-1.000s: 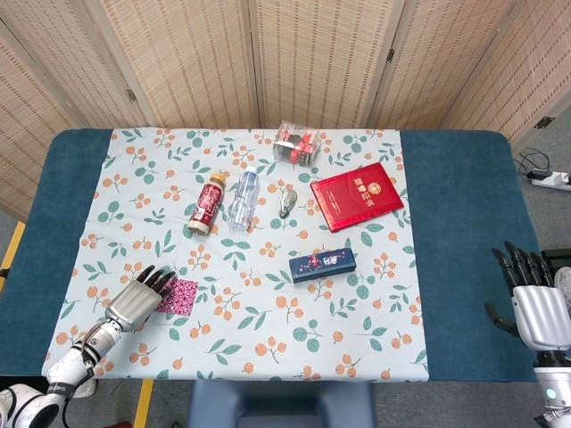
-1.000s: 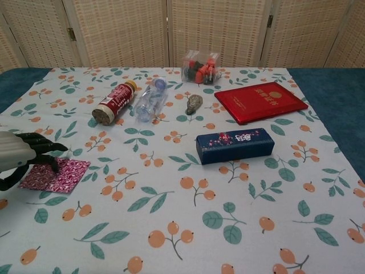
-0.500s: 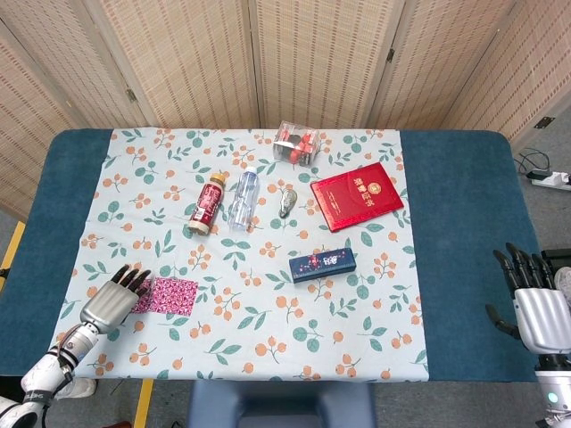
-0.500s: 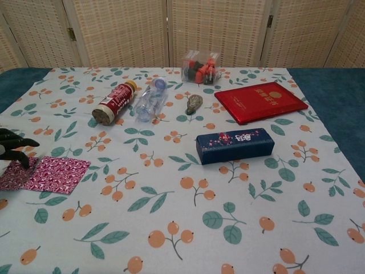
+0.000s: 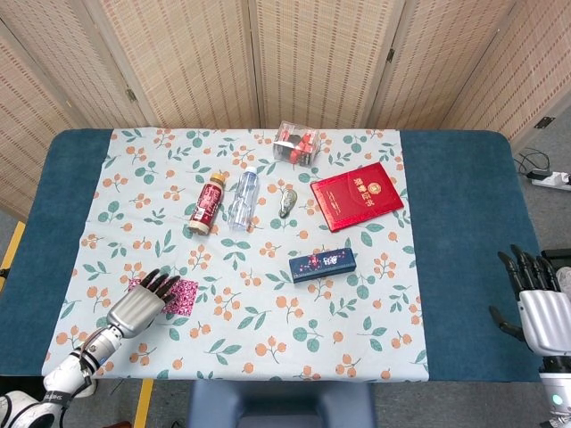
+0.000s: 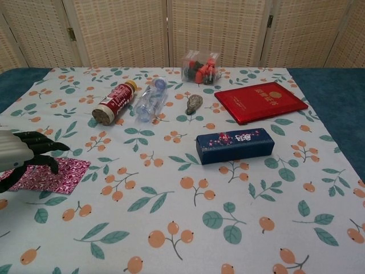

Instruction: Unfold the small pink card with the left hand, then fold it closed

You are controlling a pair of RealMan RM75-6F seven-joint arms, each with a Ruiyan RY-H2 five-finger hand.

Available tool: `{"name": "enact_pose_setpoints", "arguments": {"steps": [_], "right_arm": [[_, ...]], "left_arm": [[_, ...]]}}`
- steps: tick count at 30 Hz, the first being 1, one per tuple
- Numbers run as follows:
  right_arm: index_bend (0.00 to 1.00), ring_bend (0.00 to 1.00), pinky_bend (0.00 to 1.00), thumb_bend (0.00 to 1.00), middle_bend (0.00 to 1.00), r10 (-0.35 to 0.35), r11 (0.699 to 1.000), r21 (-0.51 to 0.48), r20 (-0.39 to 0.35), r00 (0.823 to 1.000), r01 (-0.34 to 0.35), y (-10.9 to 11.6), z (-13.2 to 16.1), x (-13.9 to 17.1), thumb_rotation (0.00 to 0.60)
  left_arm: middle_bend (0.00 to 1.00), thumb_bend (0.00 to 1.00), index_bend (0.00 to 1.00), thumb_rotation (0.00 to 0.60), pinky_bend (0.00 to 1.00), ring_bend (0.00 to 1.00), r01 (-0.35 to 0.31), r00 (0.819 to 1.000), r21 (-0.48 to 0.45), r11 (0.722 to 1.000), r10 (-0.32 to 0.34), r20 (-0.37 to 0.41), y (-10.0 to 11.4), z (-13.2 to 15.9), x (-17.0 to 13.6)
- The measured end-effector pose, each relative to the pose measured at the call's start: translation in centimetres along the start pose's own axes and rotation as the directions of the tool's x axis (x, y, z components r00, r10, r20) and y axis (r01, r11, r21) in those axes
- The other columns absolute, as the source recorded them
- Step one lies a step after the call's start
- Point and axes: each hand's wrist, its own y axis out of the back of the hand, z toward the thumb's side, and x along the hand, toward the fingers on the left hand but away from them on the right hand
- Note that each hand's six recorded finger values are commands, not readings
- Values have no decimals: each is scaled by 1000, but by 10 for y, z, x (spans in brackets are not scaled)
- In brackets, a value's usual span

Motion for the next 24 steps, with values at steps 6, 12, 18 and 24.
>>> {"name": "enact_pose_setpoints", "arguments": {"steps": [6,12,18,24], "right_arm": [[0,0,0,322,0,0,1000,-3,9,1000,0,-1,-3,2,600],[0,0,0,322,0,0,1000,-2,7,1000,0,-1,-2,1,600],[0,0,0,323,0,1,1000,-1,2,1000,-1,0,0,-1,600],[0,0,0,322,0,2,1000,-1,0,1000,-2,0,0,-1,600]], "left_arm": [[0,1000,269,600,0,0,28,999,3,1000,-28,-30,-7,-6,6],[0,1000,267,600,0,0,46,997,-5,999,-47,-59,-13,-14,4],[0,1000,254,600,0,0,44,997,-21,999,-45,-62,-14,-15,0],[0,1000,246,600,0,0,18,997,-56,998,-22,-72,-8,-20,-6]]}}
